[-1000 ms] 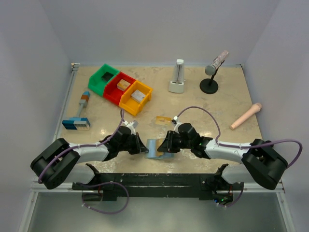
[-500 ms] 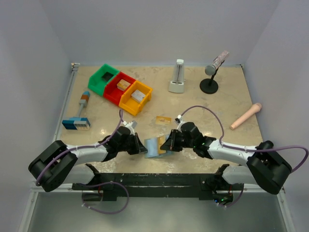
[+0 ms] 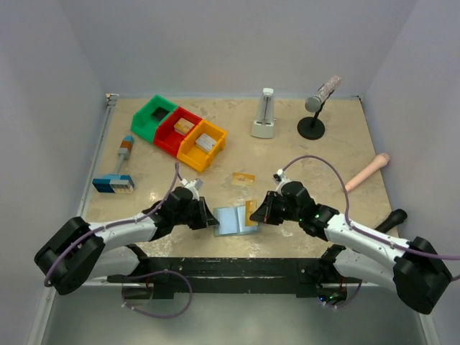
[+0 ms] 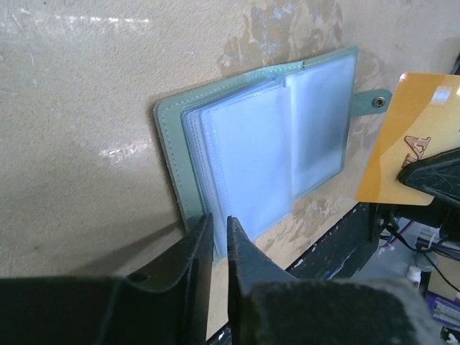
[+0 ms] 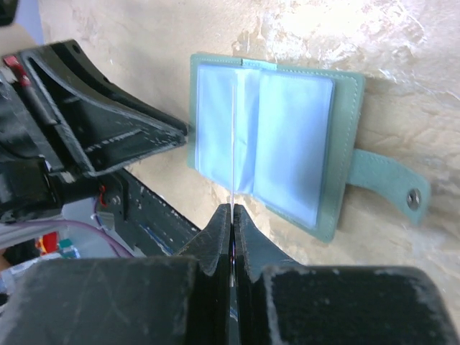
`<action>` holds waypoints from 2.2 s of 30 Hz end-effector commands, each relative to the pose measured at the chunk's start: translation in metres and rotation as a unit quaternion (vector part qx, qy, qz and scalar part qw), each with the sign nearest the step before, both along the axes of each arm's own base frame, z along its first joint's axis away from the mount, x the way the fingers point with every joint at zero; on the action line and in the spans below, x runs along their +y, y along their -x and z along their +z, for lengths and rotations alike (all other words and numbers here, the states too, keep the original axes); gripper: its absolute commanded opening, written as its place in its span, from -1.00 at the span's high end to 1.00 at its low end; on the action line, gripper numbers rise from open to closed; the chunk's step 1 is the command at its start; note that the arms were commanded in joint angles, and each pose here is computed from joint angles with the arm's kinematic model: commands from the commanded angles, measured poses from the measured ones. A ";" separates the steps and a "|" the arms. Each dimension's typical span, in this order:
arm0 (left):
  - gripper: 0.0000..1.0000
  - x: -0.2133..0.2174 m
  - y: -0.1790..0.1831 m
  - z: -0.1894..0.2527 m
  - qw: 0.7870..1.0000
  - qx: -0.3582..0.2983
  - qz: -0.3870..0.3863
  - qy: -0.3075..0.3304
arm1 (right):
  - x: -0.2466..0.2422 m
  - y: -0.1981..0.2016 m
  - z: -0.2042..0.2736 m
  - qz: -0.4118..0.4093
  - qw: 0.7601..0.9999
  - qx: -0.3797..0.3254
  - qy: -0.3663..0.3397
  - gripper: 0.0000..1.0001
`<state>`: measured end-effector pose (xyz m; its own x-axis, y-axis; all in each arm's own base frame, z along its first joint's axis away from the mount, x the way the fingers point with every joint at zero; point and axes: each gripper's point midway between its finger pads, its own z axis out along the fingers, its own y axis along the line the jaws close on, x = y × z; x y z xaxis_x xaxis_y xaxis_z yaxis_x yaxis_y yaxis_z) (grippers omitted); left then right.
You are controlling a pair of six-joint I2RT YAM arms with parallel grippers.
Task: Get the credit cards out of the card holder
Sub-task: Remove the credit card from the card holder, then place the credit card at the center of the board.
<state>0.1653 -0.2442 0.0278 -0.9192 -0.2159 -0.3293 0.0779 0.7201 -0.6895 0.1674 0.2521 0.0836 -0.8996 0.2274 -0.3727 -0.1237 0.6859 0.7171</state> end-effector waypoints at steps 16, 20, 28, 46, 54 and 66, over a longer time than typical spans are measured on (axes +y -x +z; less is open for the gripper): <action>0.14 -0.007 -0.009 0.163 0.969 -0.219 -0.046 0.109 | -0.002 0.078 0.093 0.239 0.960 -0.136 -0.050 1.00; 0.13 -0.020 0.022 0.193 0.941 -0.252 -0.140 0.176 | 0.016 0.106 0.107 0.312 0.933 -0.152 -0.100 1.00; 0.01 -0.019 0.062 0.216 0.903 -0.284 -0.237 0.220 | 0.036 0.141 0.123 0.400 0.896 -0.146 -0.124 1.00; -0.01 -0.031 0.106 0.207 0.875 -0.255 -0.336 0.239 | 0.050 0.144 0.137 0.413 0.889 -0.168 -0.105 1.00; -0.01 -0.032 0.114 0.210 0.864 -0.249 -0.353 0.258 | 0.049 0.144 0.135 0.413 0.889 -0.169 -0.101 1.00; 0.42 -0.035 0.123 0.209 0.854 -0.233 -0.375 0.276 | 0.049 0.143 0.140 0.418 0.886 -0.176 -0.097 1.00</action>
